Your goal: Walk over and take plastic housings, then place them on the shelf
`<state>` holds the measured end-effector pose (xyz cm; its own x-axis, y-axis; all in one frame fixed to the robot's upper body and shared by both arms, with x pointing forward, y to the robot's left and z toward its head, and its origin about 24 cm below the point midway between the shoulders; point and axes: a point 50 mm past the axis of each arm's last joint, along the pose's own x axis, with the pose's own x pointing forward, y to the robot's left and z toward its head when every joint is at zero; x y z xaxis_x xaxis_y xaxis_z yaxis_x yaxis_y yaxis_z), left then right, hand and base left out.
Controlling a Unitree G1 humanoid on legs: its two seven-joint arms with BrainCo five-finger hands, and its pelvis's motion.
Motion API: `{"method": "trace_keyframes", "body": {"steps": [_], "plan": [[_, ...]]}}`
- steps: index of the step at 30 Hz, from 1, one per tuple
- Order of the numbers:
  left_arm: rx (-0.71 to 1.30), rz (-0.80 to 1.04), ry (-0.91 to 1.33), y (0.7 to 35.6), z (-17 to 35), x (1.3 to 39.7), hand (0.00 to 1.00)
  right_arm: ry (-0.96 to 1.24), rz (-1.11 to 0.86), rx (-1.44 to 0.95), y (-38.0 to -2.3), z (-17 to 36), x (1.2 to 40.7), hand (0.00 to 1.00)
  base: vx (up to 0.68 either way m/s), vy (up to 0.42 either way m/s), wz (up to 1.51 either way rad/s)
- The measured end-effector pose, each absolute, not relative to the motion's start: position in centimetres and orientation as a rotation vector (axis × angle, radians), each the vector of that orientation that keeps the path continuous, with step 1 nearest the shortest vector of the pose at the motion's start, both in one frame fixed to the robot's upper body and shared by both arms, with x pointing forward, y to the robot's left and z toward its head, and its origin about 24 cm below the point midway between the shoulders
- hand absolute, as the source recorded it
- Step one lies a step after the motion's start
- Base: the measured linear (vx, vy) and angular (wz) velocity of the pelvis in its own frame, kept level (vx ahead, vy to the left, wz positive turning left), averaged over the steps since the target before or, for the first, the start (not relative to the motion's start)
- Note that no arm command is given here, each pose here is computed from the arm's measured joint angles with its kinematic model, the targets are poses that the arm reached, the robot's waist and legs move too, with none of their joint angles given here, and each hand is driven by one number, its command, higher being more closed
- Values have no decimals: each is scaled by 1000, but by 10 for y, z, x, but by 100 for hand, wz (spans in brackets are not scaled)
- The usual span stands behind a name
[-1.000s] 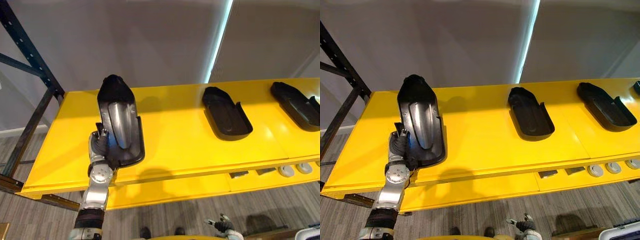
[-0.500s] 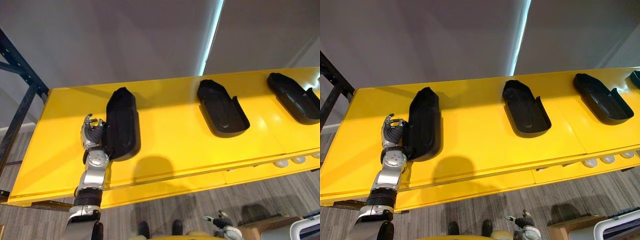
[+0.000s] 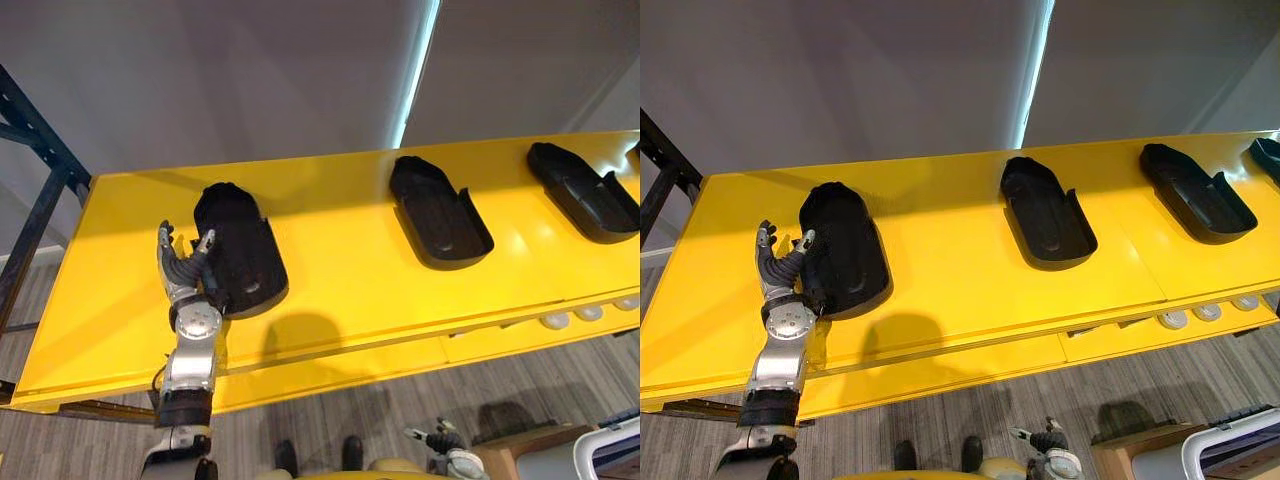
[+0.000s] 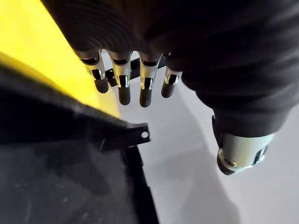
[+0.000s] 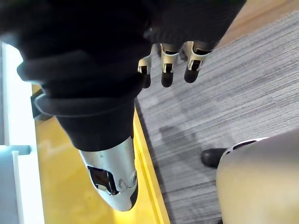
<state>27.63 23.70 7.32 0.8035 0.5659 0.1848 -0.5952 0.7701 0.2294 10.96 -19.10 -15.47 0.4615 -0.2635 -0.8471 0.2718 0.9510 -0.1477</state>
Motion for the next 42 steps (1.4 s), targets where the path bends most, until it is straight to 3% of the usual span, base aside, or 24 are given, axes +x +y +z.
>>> {"method": "trace_keyframes", "body": {"steps": [11,12,28,42], "plan": [[159,553,-438,217,120,219,0,1053,-346,12,-198,-157,102,0,19,16,9],[156,543,-438,215,119,215,100,1053,-342,13,-198,-157,102,0,13,15,4],[321,112,-154,154,53,199,100,1053,-302,5,-191,-157,103,0,-2,12,-1],[483,-2,-90,139,31,197,100,1053,-304,-4,-189,-157,104,0,33,16,-2]]}}
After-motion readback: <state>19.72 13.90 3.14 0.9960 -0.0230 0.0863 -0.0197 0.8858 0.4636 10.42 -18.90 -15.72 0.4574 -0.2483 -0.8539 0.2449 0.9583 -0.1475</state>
